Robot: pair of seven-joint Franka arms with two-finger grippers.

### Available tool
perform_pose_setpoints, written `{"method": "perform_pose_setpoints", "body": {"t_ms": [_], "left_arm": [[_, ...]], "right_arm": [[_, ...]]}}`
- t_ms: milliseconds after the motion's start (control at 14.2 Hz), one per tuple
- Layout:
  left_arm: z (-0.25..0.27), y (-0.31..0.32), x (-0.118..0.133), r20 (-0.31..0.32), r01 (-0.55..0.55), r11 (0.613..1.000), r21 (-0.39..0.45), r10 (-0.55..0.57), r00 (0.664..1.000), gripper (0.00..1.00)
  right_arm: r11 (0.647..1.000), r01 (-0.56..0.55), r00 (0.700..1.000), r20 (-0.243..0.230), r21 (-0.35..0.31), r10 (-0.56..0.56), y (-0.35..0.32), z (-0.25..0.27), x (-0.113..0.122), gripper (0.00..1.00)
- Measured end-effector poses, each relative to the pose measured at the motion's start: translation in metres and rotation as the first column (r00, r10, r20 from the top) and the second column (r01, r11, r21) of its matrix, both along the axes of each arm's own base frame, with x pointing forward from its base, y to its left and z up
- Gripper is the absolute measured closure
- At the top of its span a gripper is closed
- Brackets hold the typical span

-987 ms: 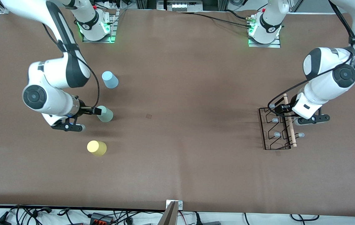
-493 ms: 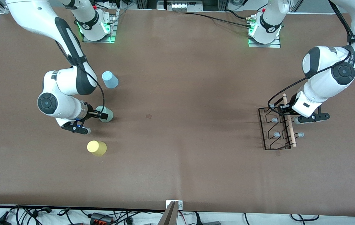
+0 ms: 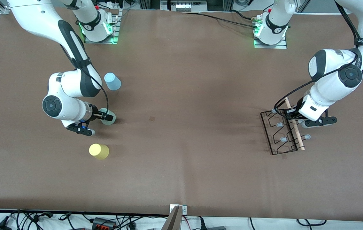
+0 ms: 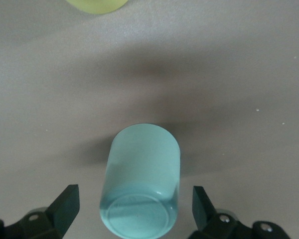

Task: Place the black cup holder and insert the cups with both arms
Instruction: 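Carry the rack with the left gripper while the right gripper lifts the cup, then set the rack down and withdraw the left gripper while the right gripper carries the cup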

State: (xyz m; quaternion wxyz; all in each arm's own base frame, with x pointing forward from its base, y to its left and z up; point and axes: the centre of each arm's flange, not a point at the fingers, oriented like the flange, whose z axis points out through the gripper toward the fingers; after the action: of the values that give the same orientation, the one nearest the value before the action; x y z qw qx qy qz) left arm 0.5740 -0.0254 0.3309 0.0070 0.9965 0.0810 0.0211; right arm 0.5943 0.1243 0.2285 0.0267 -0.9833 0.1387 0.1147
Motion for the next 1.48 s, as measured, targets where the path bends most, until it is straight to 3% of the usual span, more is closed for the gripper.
{"method": "perform_pose_setpoints", "body": {"t_ms": [352,493,564,634,916,1198,1480], "left_arm": [[0.031,-0.09,0.004,-0.04,0.099,0.995,-0.027,-0.1,0.994,0.84],[0.06,-0.147,0.006,-0.061,0.084,0.996,-0.042,-0.086,0.994,0.84],[0.072,-0.177,0.005,-0.062,0.085,0.995,-0.051,-0.089,0.994,0.84],[0.078,-0.208,0.003,-0.06,0.096,0.993,-0.062,-0.1,0.993,0.84],[0.057,-0.325,-0.016,-0.09,0.095,0.991,-0.099,-0.104,0.991,0.84],[0.046,-0.387,-0.015,-0.09,0.095,0.985,-0.142,-0.108,0.99,0.84],[0.031,-0.427,-0.019,-0.06,0.103,0.977,-0.187,-0.116,0.991,0.84]], "right_arm": [[1.0,-0.012,1.0,-0.013,0.0,0.012,0.007,-0.008,-0.003,0.0],[1.0,-0.012,1.0,-0.014,0.0,0.012,0.007,-0.008,-0.003,0.18],[1.0,-0.012,1.0,-0.012,0.001,0.012,0.007,-0.007,-0.003,0.31],[1.0,-0.012,1.0,-0.004,0.002,0.012,0.008,-0.003,0.0,0.34],[1.0,-0.015,1.0,-0.01,0.015,0.016,0.007,0.048,0.023,0.34],[0.999,-0.001,1.0,-0.003,0.034,0.001,-0.011,0.128,0.049,0.34],[0.999,0.017,1.0,-0.004,0.036,-0.017,-0.027,0.135,0.055,0.34]]}}
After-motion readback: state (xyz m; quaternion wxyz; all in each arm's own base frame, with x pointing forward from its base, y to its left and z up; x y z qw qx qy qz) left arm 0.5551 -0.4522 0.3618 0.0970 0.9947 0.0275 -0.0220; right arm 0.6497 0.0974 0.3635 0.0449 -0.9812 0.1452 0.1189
